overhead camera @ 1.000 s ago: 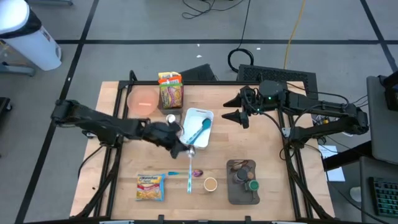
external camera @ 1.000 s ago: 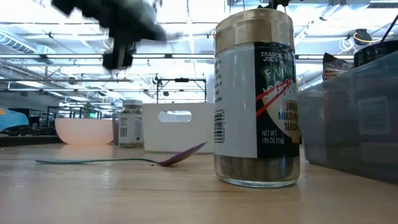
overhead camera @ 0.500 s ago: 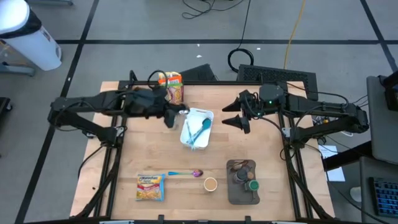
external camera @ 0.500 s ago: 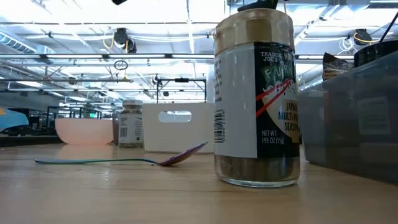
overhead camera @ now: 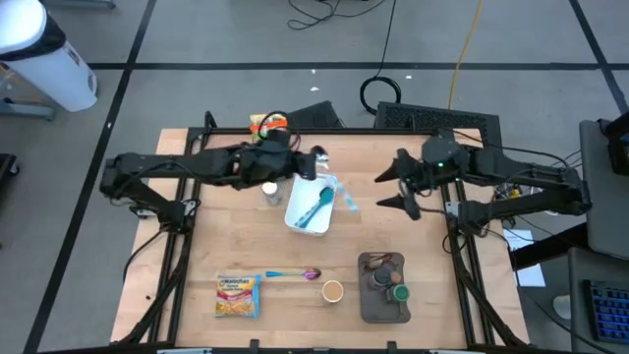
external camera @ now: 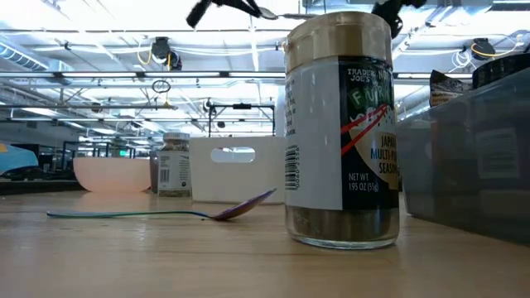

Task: Pick & Place Food Item
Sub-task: Put the white patterned spoon into the white bin

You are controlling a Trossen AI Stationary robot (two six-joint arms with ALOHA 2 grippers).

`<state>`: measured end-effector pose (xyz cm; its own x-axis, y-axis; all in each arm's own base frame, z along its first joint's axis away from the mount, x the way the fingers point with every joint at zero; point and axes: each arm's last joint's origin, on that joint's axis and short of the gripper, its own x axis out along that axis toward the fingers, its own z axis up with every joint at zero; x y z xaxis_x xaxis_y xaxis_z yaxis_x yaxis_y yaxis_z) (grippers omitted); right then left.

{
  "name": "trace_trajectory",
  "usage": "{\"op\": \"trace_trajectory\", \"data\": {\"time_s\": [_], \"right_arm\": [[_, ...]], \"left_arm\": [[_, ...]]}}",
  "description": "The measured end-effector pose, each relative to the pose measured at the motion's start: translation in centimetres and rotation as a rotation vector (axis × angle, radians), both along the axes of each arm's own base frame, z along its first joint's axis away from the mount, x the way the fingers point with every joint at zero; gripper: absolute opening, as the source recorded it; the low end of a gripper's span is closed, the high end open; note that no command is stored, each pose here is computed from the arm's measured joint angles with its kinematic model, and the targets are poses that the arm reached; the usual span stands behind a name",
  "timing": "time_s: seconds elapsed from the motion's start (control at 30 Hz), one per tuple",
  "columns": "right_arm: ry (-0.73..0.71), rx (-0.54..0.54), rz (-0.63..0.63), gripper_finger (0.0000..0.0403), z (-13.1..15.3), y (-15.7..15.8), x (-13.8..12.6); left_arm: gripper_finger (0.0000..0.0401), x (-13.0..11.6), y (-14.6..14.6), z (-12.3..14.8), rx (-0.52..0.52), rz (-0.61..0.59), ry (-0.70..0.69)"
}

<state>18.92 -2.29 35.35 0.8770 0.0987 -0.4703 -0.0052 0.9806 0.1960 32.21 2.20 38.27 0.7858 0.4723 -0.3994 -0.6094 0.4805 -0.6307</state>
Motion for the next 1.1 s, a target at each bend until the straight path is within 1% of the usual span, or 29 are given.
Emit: {"op": "trace_trajectory", "data": {"time_s": [0.1, 0.23, 0.33, 0.43, 0.57, 0.67, 0.77, 0.83, 0.97, 1.1], "right_arm": [[0.007, -0.053, 0.031, 0.0313, 0.4, 0.3, -1.9], [-0.053, -0.098, 0.049, 0.0313, 1.3, 0.7, -4.4], [-0.103, -0.109, 0.049, 0.0313, 2.0, 1.0, -6.1], [-0.138, -0.105, 0.041, 0.0313, 2.3, 1.2, -7.4], [-0.142, -0.089, 0.032, 0.0313, 1.8, 1.4, -8.7], [-0.133, -0.086, 0.031, 0.0313, 0.7, 1.4, -9.2], [-0.127, -0.081, 0.029, 0.0313, -0.2, 1.5, -9.3], [-0.125, -0.059, 0.018, 0.0313, -0.7, 1.4, -9.2], [-0.136, -0.004, -0.011, 0.0313, -1.1, 1.3, -8.5], [-0.153, 0.015, -0.02, 0.0313, -1.0, 1.1, -7.3]], "left_arm": [[0.0001, 1.7, 0.1, -0.5, -0.047, 0.065, -0.11], [0.0001, 3.4, -0.1, -0.7, -0.074, 0.141, -0.243], [0.0001, 4.2, -0.3, -1.2, -0.089, 0.19, -0.292], [0.0001, 4.3, -0.4, -1.4, -0.116, 0.234, -0.311], [0.0001, 4.2, -0.6, -1.4, -0.132, 0.28, -0.334], [0.0001, 4.2, -0.6, -1.2, -0.121, 0.306, -0.356], [0.0001, 4.2, -0.6, -1.1, -0.12, 0.306, -0.37], [0.0001, 4.2, -0.6, -1.1, -0.112, 0.303, -0.36], [0.0001, 4.2, -0.6, -1.1, -0.098, 0.287, -0.347], [0.0001, 4.2, -0.6, -1.1, -0.084, 0.265, -0.33]]}}
